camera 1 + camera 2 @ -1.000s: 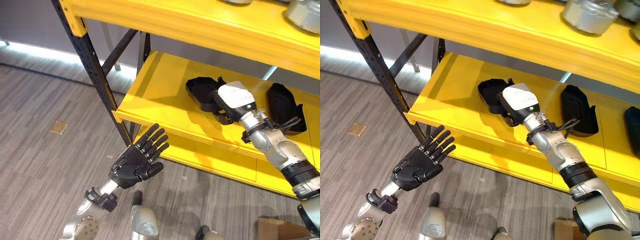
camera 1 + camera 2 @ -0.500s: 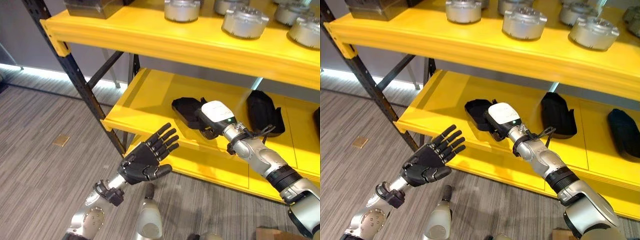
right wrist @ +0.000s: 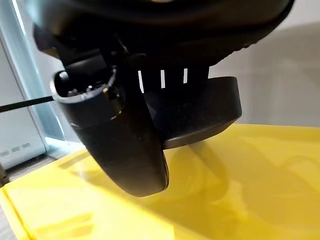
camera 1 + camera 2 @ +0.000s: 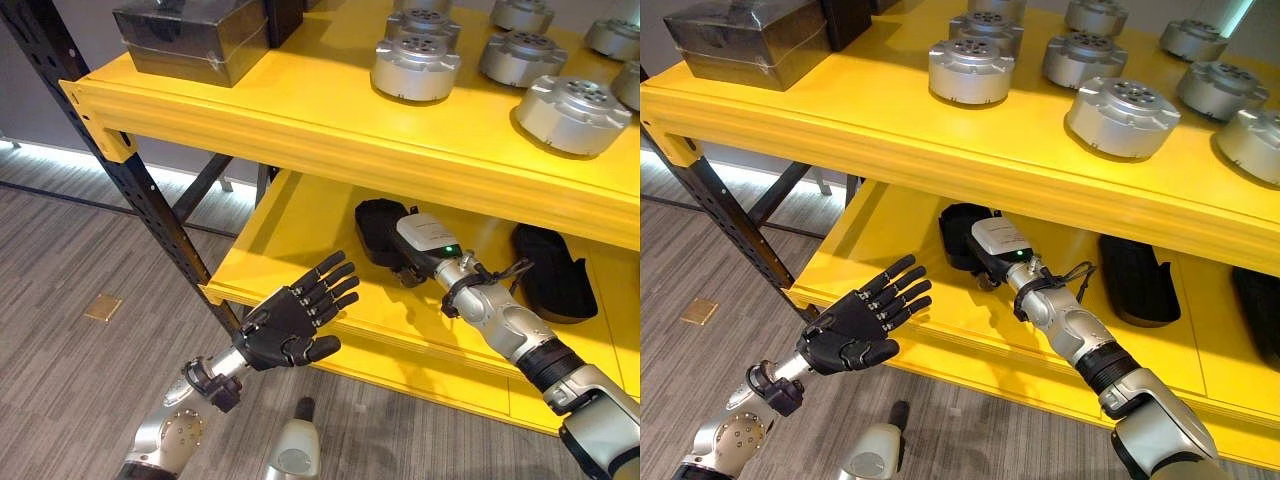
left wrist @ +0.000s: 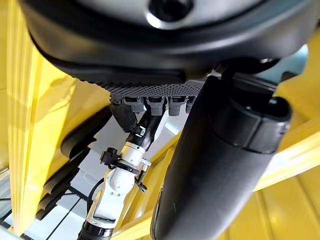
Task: Move parts from the plastic box to the shelf.
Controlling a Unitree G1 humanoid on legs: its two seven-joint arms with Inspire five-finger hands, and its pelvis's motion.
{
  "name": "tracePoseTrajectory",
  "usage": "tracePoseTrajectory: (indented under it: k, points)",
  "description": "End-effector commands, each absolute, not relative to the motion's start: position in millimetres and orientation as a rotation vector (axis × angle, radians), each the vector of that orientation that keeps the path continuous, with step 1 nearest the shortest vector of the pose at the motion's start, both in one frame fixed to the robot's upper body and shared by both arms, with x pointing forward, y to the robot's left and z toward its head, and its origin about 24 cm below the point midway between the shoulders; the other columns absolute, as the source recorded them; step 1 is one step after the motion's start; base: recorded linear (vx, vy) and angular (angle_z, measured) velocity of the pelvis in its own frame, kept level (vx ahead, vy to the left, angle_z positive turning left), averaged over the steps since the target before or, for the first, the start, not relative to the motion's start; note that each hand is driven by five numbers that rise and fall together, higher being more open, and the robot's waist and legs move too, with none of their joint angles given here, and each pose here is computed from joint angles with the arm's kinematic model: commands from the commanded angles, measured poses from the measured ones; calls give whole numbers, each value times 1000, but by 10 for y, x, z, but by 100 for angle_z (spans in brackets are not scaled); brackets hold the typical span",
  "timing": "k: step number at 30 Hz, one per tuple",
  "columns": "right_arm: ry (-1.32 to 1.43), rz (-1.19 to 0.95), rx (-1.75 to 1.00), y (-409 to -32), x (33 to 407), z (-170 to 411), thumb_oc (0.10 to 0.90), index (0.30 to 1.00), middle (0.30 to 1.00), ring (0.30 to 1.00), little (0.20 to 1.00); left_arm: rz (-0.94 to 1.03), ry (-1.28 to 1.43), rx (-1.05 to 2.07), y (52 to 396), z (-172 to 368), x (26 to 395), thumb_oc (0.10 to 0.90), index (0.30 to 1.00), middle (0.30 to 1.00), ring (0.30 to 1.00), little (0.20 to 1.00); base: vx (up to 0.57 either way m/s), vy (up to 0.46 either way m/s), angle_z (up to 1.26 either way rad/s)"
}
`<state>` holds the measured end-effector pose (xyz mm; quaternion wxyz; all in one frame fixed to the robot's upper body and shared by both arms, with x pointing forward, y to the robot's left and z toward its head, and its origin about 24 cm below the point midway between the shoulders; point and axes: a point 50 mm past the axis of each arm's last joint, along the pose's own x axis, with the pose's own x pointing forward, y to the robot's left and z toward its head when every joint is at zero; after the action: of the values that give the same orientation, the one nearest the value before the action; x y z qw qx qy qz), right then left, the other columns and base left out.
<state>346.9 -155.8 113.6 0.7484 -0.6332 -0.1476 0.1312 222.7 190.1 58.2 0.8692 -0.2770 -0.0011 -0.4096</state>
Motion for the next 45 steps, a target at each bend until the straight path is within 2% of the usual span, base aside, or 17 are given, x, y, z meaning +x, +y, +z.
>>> tracePoseTrajectory:
  k: [1,13,16,21,23,25,31,45]
  points:
    - [-476,56,-1332,-1743,3535,1621,400,300,300,300,300,-984,-149,-647,1733,797,2121,900,1000,1000,1000,1000,99,104,-12]
    - [-324,18,-1348,-1943,3549,1493,400,300,300,300,300,-999,-158,-682,1713,791,2110,900,1000,1000,1000,1000,74,172,-9]
    - [-321,51,-1337,-1863,3543,1465,400,300,300,300,300,-979,-143,-700,1697,772,2115,900,1000,1000,1000,1000,100,159,-27]
    - [-374,128,-1315,-1471,3642,1506,400,300,300,300,300,-913,-151,-674,1692,774,2163,900,1000,1000,1000,1000,33,-86,-80]
    - [-419,161,-1335,-1299,3636,1544,400,300,300,300,300,-940,-173,-693,1606,891,2243,900,1000,1000,1000,1000,-96,-350,-44]
    - [-451,164,-1340,-1292,3639,1626,400,300,300,300,300,-953,-202,-669,1587,947,2292,900,1000,1000,1000,1000,-108,-375,-1]
    - [-478,121,-1385,-1427,3673,1875,400,300,300,300,300,-1007,-271,-687,1553,1016,2326,900,1000,1000,1000,1000,-114,-132,12]
    - [-385,68,-1358,-1622,3678,1817,400,300,300,300,300,-951,-205,-684,1592,972,2258,900,1000,1000,1000,1000,87,-110,4]
